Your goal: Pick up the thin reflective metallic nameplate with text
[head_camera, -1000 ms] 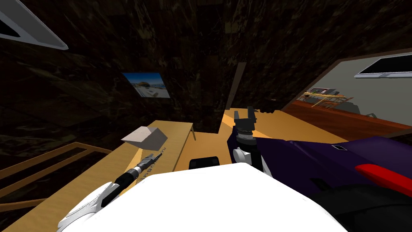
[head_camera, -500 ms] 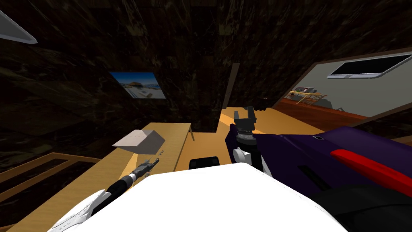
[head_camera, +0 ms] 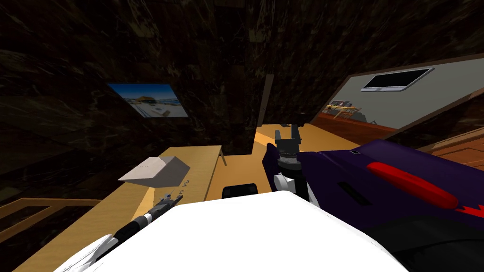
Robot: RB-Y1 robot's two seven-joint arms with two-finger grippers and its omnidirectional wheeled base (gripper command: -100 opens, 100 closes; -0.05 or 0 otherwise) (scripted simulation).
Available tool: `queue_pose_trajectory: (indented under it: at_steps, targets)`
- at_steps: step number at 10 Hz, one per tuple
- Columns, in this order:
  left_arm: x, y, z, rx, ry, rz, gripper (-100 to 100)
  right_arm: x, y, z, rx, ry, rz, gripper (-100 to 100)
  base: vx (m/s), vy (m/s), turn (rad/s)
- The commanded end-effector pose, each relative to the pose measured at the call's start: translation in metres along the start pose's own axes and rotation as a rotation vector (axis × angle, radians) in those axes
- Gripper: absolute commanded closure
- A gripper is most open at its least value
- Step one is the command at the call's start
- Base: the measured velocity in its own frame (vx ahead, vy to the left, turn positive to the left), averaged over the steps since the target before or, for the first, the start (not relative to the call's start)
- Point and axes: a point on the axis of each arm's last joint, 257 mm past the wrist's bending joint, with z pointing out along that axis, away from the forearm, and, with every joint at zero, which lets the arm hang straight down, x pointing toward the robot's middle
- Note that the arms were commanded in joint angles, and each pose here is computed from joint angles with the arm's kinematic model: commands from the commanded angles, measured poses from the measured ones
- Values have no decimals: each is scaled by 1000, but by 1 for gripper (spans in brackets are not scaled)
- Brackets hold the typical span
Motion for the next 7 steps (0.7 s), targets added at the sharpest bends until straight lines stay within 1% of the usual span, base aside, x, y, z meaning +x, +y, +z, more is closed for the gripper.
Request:
queue_pose_trajectory:
  at_steps: [1,2,4,5,6,7]
  targets:
    - [21,4,-10,-2,48,-6,-100,0,0,0,0,0,0,0,-36,67,-178]
    - [21,4,-10,-2,48,-6,-100,0,0,0,0,0,0,0,-22,46,-32]
    - [21,4,-9,0,47,-4,-100,0,0,0,0,0,0,0,-3,6,9]
    - [21,4,-9,-1,47,-6,0,0,0,0,0,0,0,0,0,0,0]
    - [26,-5,2,-7,44,-13,-100,0,0,0,0,0,0,0,3,31,-72]
    - [27,-8,6,-10,44,-15,-100,0,0,0,0,0,0,0,8,54,-81]
